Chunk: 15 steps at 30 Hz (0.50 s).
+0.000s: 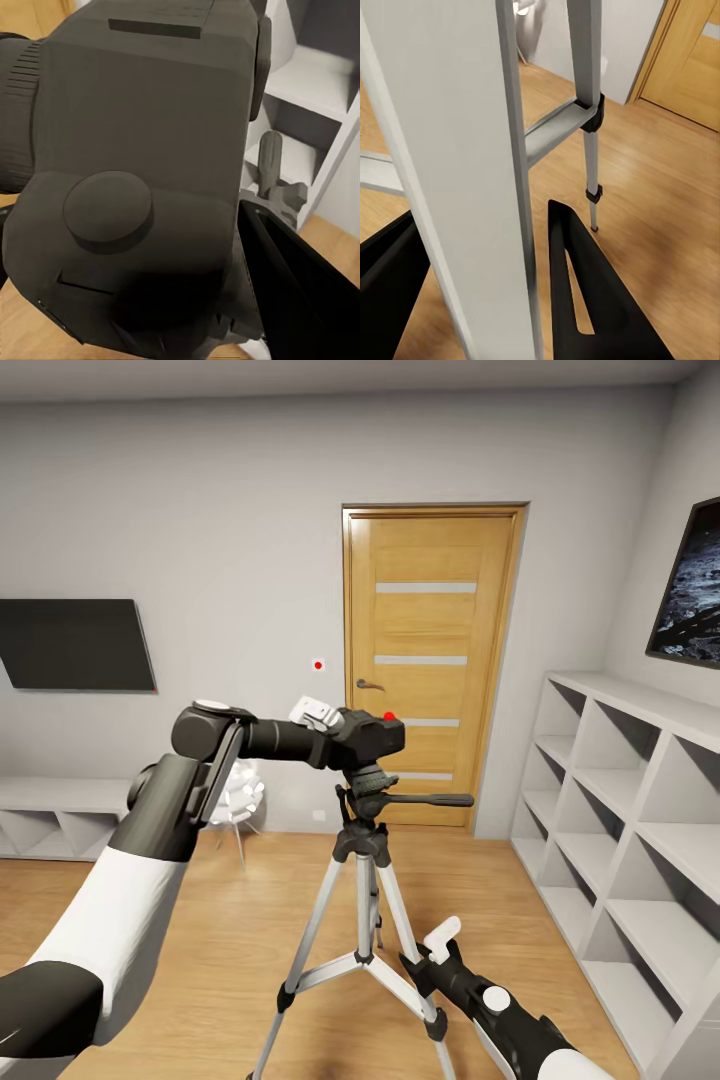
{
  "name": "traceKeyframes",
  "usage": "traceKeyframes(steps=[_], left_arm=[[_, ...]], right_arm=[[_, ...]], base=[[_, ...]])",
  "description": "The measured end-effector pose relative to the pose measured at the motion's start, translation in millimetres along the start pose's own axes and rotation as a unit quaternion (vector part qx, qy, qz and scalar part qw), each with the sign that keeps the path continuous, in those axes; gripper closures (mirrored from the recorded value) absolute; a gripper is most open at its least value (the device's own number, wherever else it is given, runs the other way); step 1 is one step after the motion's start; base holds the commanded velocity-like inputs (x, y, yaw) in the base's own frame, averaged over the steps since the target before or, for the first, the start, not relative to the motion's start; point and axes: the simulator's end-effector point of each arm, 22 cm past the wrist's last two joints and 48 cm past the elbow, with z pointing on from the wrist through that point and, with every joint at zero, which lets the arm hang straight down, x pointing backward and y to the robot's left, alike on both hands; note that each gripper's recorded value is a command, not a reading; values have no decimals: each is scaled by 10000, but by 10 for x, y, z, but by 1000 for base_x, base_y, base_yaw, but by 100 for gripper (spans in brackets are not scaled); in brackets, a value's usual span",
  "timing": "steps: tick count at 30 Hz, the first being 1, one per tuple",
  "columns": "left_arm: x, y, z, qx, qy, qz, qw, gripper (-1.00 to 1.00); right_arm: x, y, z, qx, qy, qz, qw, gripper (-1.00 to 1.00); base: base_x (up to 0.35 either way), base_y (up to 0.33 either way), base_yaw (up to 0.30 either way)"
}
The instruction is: Attach the digital camera to the camera tripod in the bedroom.
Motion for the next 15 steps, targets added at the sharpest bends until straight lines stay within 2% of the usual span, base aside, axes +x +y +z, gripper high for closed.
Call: traceKeyframes(steps=[1,3,4,15], left_arm=[[8,-2,6,2,14,3,10000,-100],[19,-43,24,111,13,-43,9999,-100],[65,18,44,25,83,-64,9999,-100],[68,35,43,-10,94,-44,9999,-100]], right_arm=[[0,0,0,0,0,0,10000,100],[5,-5,0,16,1,42,10000,100],[11,-11,1,14,11,25,10000,100],[-5,15,-3,-35,-48,-73,10000,100]], base=[[0,0,0],[0,0,0],[0,0,0],[0,0,0]])
